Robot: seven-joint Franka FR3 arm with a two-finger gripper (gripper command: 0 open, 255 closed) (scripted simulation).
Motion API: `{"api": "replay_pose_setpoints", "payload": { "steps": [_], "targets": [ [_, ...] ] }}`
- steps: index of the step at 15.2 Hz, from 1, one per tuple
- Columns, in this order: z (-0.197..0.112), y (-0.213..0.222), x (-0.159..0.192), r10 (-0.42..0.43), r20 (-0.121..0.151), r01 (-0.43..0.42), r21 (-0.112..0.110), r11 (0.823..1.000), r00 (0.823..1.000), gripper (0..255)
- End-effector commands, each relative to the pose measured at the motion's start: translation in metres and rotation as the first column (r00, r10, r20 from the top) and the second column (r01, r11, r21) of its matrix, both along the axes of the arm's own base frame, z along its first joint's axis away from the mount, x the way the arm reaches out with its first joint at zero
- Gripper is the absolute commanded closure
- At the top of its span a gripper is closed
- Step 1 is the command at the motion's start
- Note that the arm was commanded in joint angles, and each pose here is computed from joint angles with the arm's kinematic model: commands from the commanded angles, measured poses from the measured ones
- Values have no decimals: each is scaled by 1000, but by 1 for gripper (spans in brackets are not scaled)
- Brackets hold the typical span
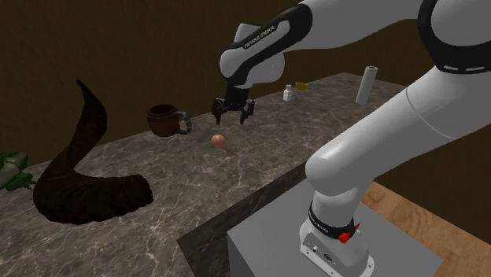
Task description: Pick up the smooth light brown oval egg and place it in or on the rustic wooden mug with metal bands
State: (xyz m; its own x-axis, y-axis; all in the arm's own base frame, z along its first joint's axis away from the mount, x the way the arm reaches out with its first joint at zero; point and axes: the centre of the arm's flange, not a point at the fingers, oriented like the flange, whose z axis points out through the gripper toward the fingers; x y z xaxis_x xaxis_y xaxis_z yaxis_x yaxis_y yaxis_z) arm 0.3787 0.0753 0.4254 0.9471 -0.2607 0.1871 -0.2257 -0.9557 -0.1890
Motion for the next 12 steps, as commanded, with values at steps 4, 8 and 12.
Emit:
{"api": "replay_pose_setpoints", "payload": {
  "steps": [4,8,12],
  "targets": [
    [-59,17,26,-27,39,27,8,1000,999,0],
    [-80,23,35,-33,47,33,10,999,998,0],
    [-101,26,41,-33,47,33,10,999,998,0]
  ]
}}
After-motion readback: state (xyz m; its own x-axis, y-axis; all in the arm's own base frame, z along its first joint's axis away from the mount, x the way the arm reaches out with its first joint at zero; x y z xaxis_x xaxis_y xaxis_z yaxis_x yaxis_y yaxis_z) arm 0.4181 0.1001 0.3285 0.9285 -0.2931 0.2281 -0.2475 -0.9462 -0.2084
